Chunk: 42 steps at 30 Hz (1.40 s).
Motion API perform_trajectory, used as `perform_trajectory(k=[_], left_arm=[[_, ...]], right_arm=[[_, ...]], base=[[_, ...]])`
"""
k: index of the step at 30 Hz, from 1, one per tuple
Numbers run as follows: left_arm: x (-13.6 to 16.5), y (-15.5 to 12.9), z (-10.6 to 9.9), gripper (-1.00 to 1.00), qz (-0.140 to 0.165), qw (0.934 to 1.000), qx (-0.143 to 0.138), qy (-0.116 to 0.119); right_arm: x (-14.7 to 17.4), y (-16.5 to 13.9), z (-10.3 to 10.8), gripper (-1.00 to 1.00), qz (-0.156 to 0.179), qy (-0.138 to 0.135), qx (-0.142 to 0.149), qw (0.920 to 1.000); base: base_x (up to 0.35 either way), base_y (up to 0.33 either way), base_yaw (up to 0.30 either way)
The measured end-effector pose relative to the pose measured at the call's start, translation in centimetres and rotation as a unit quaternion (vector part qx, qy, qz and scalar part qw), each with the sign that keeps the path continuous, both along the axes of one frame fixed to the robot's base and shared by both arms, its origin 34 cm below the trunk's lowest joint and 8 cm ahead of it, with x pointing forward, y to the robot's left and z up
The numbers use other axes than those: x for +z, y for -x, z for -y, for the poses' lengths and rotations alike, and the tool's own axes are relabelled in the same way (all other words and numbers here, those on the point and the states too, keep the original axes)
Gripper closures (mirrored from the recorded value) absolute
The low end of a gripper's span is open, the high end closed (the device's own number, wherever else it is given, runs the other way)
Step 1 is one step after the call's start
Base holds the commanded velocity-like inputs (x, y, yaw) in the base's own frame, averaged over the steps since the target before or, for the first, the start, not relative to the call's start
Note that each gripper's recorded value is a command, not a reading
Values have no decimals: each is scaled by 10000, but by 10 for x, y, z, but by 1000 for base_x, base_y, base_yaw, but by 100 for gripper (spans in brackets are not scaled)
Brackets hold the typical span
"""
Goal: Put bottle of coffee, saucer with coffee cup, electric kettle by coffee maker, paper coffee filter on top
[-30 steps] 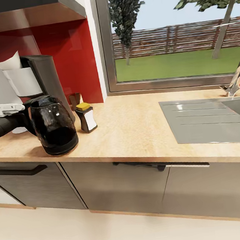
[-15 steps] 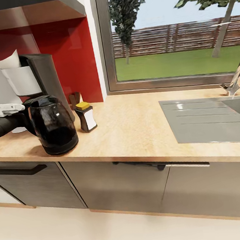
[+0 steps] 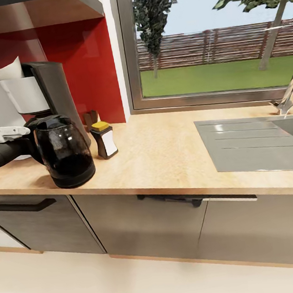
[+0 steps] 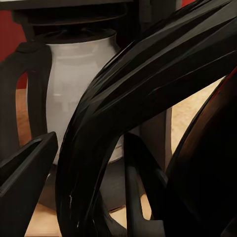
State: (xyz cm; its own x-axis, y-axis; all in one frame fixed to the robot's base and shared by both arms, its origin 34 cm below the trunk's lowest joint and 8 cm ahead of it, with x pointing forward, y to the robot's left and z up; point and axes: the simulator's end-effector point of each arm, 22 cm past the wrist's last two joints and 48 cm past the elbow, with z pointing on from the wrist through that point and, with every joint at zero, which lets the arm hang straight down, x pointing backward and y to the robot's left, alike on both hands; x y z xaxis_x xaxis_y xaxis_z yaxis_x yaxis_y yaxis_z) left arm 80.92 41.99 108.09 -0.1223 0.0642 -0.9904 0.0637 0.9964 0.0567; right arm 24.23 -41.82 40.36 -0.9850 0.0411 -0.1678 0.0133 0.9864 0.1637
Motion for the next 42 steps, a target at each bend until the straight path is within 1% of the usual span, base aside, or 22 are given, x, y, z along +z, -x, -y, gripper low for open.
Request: perform_trajectory(k=[21,34,35,38,42], left_arm=[[0,0,0,100,-1,10000,0,1],[-6,-2,-3,100,-69,9999,22,74],[-6,-2,-3,-100,-69,9999,22,74],[-8,-3,-4,-100,-94,9999,45,-1],[-8,-2,-5,-100,-94,9999,48,-5]], right_arm=[[0,0,0,-100,2,1,0,10000],[0,0,0,-100,2,0,1,10000],[0,0,0,-100,2,0,0,10000],[0,0,0,-100,0,0,0,10000],[0,0,0,-100,-1,0,0,10000]], base=[[0,0,0],[0,0,0],[0,0,0],[0,0,0],[0,0,0]])
